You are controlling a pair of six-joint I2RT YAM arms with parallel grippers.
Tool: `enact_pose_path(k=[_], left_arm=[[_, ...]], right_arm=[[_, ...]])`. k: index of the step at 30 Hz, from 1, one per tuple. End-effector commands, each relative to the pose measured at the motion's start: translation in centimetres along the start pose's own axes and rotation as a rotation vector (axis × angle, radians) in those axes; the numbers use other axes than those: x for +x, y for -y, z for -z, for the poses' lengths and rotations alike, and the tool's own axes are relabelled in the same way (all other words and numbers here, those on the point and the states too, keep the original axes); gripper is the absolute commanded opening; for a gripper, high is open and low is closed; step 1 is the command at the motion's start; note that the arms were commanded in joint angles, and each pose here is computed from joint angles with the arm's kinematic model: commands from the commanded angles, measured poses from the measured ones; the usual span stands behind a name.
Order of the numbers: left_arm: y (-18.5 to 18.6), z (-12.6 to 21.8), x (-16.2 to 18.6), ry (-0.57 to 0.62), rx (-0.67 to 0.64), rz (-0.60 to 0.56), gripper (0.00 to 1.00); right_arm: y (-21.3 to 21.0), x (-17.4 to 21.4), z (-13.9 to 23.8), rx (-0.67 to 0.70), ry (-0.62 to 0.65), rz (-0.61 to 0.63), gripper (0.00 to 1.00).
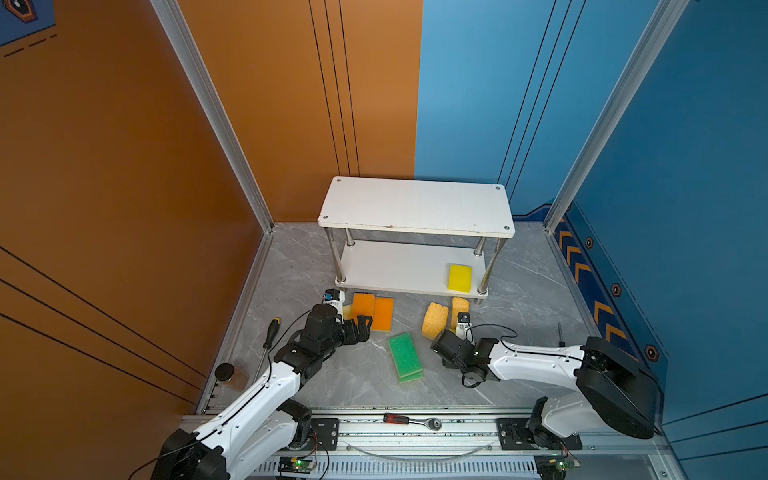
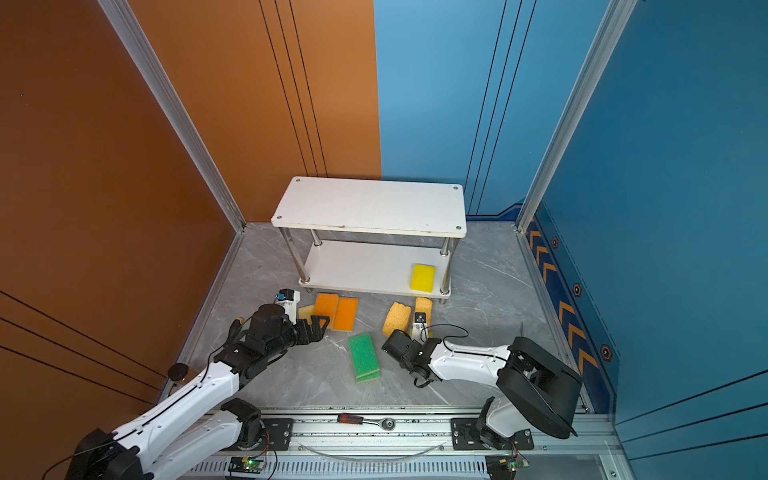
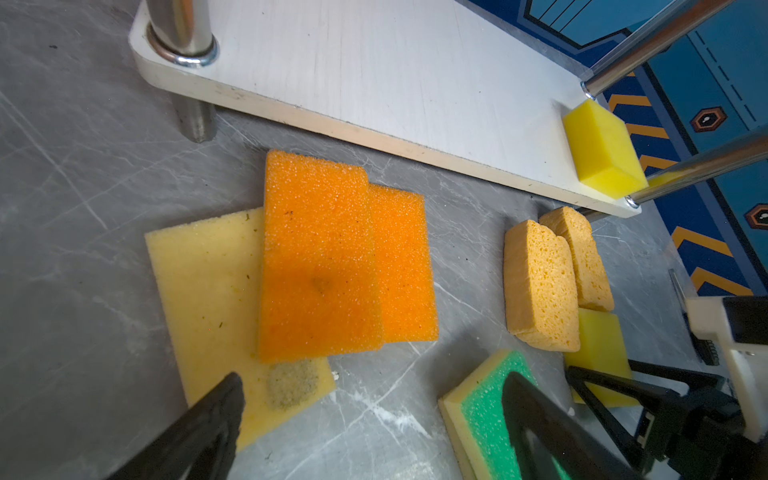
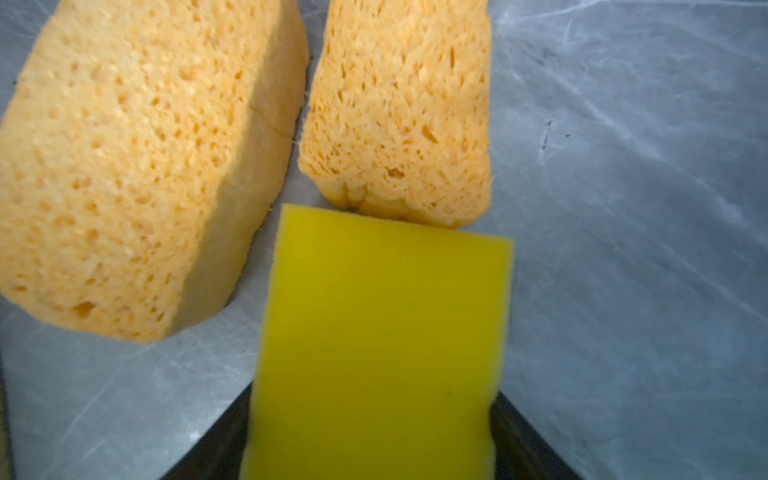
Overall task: Place and organize the cleaning sponges onto the shelf
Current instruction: 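Close the right gripper on the yellow sponge and lift it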
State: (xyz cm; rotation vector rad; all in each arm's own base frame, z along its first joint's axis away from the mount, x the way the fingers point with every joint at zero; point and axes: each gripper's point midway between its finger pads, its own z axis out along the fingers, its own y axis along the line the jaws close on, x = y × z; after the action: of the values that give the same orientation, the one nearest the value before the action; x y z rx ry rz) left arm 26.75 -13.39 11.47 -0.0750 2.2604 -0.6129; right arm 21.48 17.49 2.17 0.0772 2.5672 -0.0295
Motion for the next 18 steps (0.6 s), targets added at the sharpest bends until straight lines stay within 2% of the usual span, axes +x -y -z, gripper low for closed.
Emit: enact_pose_path(k=[1,12,18], left_arm=[[1.4,0.7,-0.7,-0.001,0.039,0.002,0.98],[1.5,1.1,-0.8,-0.006,0.04,0.006,0.98],[1.5,1.0,-0.8,-0.009,0.037,0.006,0.98]], right_arm=[[1.3,0.2,0.4,0.018,0.0,0.004,0.68],[2.4,-0.4,3.0,-0.031,0.006,0.006,0.66],[3.1,-2.0,5.4,-0.091,0.039,-0.042,0.66]])
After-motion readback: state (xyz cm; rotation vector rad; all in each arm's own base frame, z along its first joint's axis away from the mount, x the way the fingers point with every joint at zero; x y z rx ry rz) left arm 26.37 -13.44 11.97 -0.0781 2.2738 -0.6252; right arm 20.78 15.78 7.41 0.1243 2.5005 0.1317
